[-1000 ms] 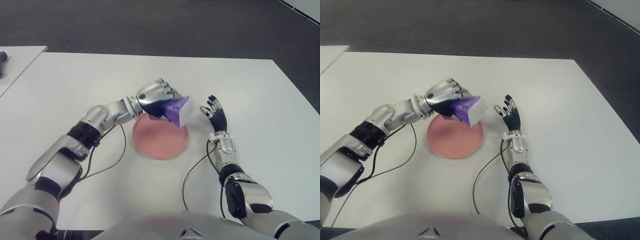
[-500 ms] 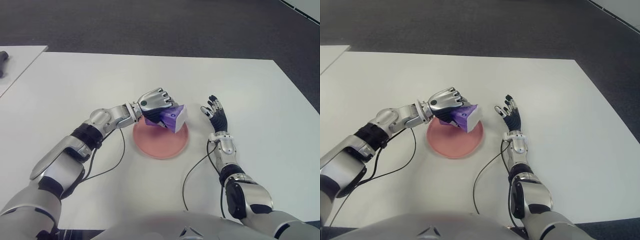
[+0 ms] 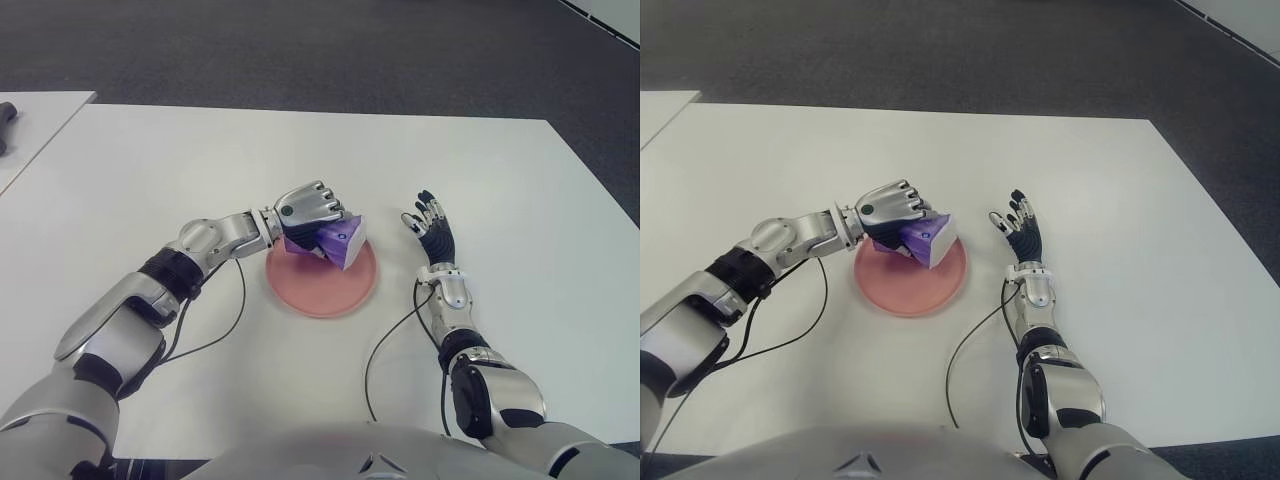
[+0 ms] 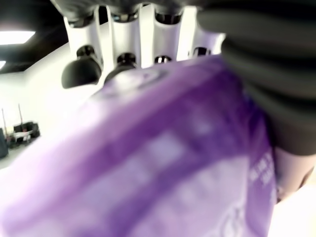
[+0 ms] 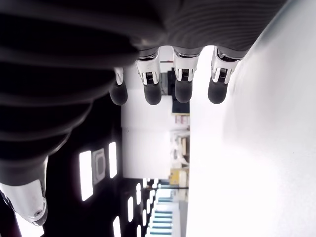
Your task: Put the tissue paper into the plate.
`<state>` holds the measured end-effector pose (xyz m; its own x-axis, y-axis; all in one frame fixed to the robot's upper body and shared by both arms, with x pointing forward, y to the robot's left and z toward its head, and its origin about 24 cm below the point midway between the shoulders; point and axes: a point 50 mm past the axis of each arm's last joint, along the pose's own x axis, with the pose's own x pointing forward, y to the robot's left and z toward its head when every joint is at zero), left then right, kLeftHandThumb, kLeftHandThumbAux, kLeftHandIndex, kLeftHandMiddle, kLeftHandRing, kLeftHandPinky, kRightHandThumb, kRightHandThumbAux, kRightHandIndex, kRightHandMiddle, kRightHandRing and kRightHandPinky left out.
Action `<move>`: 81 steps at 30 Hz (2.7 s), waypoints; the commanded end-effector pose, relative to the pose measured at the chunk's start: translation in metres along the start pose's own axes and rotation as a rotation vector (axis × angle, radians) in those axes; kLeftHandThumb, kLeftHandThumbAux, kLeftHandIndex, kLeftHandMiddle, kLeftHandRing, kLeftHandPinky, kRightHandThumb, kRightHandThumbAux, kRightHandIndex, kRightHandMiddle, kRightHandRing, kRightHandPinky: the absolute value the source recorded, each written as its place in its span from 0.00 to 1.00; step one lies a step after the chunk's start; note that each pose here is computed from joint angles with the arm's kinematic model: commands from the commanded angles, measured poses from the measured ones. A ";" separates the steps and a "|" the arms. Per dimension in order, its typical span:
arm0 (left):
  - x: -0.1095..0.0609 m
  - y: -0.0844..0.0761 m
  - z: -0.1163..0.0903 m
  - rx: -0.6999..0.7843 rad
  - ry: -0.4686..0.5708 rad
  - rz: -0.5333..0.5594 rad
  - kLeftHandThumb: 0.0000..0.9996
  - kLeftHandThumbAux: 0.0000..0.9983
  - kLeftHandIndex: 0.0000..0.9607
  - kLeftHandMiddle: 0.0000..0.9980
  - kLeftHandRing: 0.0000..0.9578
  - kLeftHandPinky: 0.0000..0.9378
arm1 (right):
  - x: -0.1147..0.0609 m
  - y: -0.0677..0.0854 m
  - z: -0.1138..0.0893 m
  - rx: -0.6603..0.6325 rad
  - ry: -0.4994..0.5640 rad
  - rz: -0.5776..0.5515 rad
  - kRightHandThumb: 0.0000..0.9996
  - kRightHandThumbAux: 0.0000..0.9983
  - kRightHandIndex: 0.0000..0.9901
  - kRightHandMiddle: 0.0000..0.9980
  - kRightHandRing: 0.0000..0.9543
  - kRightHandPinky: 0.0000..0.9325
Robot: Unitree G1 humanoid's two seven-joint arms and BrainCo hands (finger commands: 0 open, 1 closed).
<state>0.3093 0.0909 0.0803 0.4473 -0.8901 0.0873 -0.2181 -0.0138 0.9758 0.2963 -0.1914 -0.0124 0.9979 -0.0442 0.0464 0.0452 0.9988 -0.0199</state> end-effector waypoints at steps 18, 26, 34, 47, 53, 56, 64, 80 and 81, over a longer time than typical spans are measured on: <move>-0.017 -0.016 0.003 -0.152 0.087 -0.231 0.04 0.35 0.01 0.01 0.01 0.00 | -0.023 0.003 -0.028 0.024 0.141 -0.011 0.05 0.59 0.00 0.00 0.00 0.00; -0.019 -0.012 0.005 -0.282 0.128 -0.290 0.00 0.35 0.00 0.00 0.00 0.00 | -0.023 0.004 -0.028 0.024 0.140 -0.011 0.05 0.59 0.00 0.00 0.00 0.00; -0.021 -0.012 0.006 -0.401 0.170 -0.268 0.00 0.36 0.00 0.00 0.00 0.00 | -0.023 0.004 -0.029 0.023 0.141 -0.011 0.05 0.59 0.00 0.00 0.00 0.00; -0.022 -0.009 0.005 -0.482 0.206 -0.217 0.00 0.37 0.00 0.00 0.00 0.00 | -0.022 0.006 -0.029 0.023 0.141 -0.010 0.05 0.59 0.00 0.00 0.00 0.00; -0.022 -0.007 0.003 -0.529 0.220 -0.179 0.00 0.35 0.00 0.00 0.00 0.00 | -0.022 0.007 -0.029 0.024 0.142 -0.010 0.05 0.59 0.00 0.00 0.00 0.00; -0.022 -0.004 0.000 -0.566 0.235 -0.152 0.00 0.35 0.00 0.00 0.00 0.00 | -0.022 0.008 -0.029 0.024 0.143 -0.009 0.05 0.59 0.00 0.00 0.00 0.00; -0.027 0.011 -0.024 -0.696 0.311 -0.030 0.00 0.37 0.00 0.00 0.00 0.00 | -0.022 0.009 -0.029 0.023 0.144 -0.009 0.05 0.59 0.00 0.00 0.00 0.00; -0.067 0.053 -0.082 -1.052 0.587 0.709 0.00 0.37 0.00 0.00 0.00 0.00 | -0.021 0.012 -0.029 0.023 0.147 -0.008 0.05 0.59 0.00 0.00 0.00 0.00; -0.071 0.051 -0.084 -1.044 0.631 0.742 0.00 0.36 0.00 0.00 0.00 0.00 | -0.021 0.012 -0.029 0.023 0.147 -0.008 0.05 0.59 0.00 0.00 0.00 0.00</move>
<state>0.3401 0.1746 0.1581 0.8193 -0.3414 0.4607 0.1479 0.9021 0.4054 0.2984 -0.1815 -0.0119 0.9978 -0.0435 0.0507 0.0442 0.9989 -0.0131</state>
